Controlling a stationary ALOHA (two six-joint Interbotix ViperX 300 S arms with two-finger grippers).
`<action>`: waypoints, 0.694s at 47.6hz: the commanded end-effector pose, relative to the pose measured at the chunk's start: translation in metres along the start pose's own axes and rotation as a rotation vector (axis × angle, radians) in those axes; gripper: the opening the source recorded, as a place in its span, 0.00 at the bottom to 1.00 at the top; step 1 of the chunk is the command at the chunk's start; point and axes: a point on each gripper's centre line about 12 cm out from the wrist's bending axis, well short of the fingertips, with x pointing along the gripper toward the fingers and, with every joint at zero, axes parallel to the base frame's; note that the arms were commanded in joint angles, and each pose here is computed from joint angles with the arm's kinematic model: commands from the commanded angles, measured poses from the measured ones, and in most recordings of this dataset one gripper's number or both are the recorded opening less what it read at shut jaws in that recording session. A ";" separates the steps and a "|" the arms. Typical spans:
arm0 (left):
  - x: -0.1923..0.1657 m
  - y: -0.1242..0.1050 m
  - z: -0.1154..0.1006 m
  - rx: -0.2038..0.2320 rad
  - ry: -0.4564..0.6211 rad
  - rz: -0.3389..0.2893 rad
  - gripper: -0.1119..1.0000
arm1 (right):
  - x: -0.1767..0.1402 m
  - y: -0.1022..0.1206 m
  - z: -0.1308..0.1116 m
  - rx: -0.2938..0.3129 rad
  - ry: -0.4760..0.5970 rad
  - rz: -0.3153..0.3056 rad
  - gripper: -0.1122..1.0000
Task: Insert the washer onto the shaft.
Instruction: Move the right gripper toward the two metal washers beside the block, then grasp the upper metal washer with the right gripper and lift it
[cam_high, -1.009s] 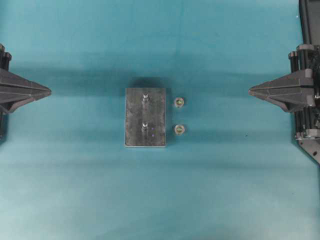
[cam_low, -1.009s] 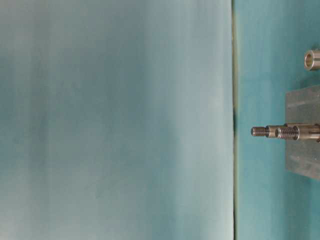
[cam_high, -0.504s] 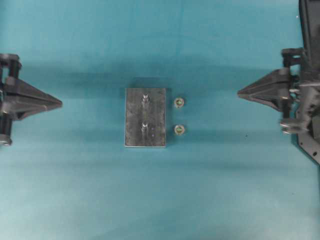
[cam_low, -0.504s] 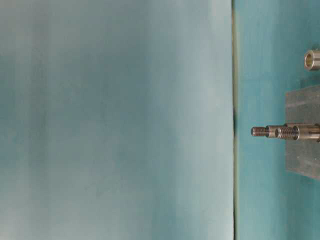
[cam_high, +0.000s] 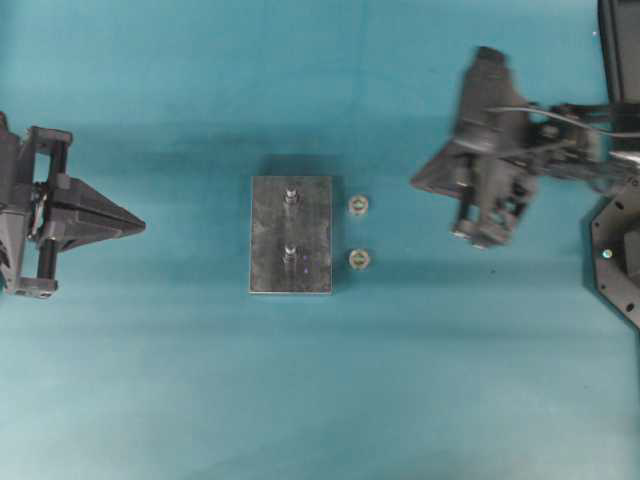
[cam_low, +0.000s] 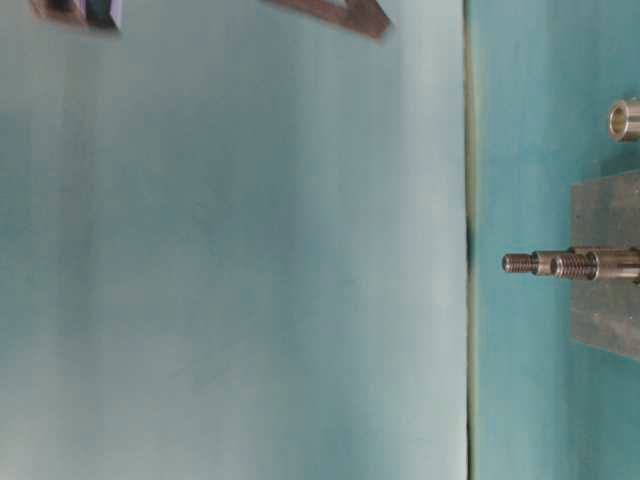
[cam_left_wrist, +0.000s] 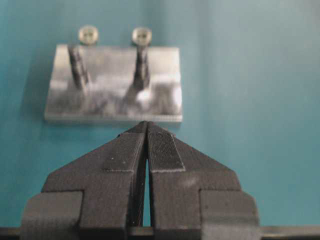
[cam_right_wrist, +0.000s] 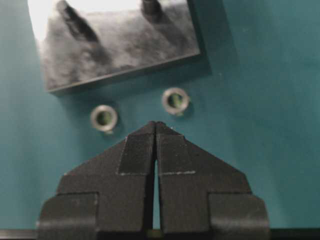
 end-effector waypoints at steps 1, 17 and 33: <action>-0.001 0.000 0.012 0.001 -0.009 0.002 0.10 | 0.009 -0.005 0.014 -0.007 0.006 -0.016 0.11; -0.001 0.000 0.013 0.001 -0.008 0.002 0.10 | 0.070 -0.010 0.005 -0.082 0.167 -0.029 0.11; -0.001 0.000 0.012 0.001 -0.006 0.001 0.10 | 0.103 -0.010 0.005 -0.113 0.222 -0.026 0.70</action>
